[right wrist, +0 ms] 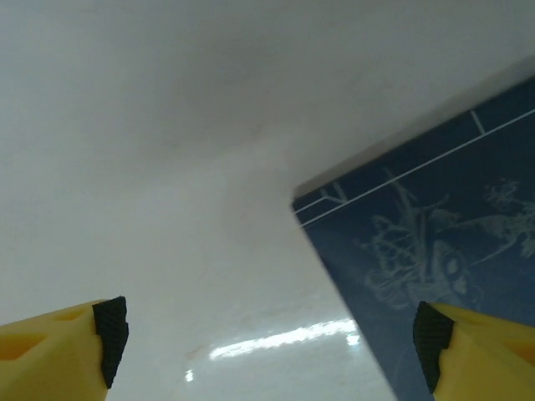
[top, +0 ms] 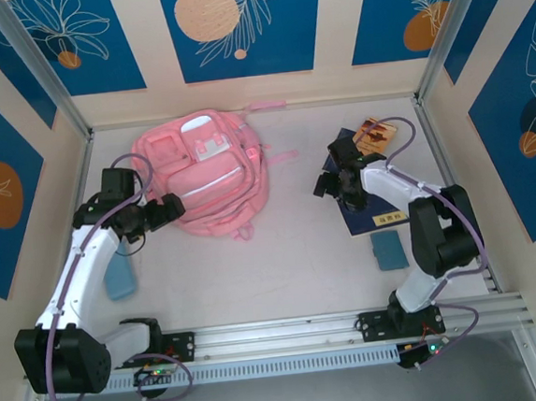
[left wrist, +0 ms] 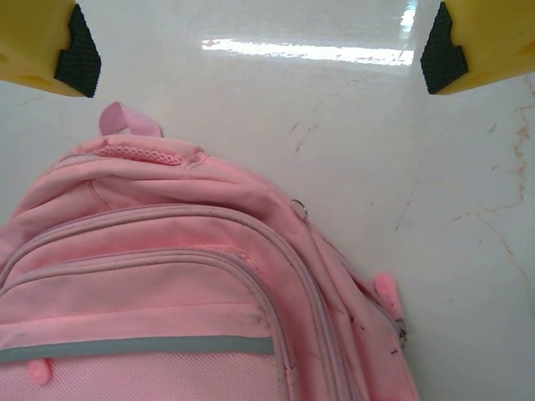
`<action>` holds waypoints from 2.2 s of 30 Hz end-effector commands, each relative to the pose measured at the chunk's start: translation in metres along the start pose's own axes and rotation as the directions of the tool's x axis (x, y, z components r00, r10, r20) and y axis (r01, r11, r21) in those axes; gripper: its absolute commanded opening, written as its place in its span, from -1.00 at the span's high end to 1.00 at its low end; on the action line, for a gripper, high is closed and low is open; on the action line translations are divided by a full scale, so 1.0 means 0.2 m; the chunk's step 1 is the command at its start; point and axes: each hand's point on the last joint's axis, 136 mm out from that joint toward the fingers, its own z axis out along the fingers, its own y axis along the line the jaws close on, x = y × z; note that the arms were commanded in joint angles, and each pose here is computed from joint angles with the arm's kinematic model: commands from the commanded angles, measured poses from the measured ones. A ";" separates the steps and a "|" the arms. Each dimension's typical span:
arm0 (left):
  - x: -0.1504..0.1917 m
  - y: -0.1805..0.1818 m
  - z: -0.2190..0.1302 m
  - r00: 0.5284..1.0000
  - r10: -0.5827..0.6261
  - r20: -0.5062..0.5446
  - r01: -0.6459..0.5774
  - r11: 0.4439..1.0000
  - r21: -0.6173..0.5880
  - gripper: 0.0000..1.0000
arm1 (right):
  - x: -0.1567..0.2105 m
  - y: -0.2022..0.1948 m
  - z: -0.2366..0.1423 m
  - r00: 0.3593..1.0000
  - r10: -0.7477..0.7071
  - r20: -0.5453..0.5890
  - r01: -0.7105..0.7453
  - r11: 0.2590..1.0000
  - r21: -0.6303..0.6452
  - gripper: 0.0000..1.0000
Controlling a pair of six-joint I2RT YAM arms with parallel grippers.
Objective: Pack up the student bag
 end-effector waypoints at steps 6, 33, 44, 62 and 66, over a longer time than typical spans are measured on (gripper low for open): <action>0.01 -0.03 0.02 1.000 0.022 -0.010 -0.021 0.998 0.060 -1.00 | 0.05 -0.08 0.14 0.994 -0.041 -0.099 0.049 0.995 0.083 -0.84; 0.04 -0.11 0.15 0.997 -0.001 -0.071 0.013 0.985 0.172 -1.00 | 0.82 0.05 -0.01 0.940 -0.153 -0.304 0.127 0.986 -0.104 -0.78; 0.13 -0.18 0.18 0.994 -0.005 -0.107 0.031 0.969 0.246 -1.00 | 0.48 -0.13 -0.25 0.995 -0.048 -0.088 0.051 0.998 0.030 -0.73; 0.28 -0.48 0.22 0.981 0.127 -0.147 -0.082 0.955 0.284 -1.00 | 0.41 -0.43 0.02 0.966 0.118 -0.228 -0.081 0.982 0.168 -0.10; 0.31 -0.59 0.26 0.974 0.157 -0.162 -0.104 0.949 0.297 -1.00 | 0.42 -0.39 0.07 0.962 0.090 -0.259 -0.055 0.988 0.141 -0.11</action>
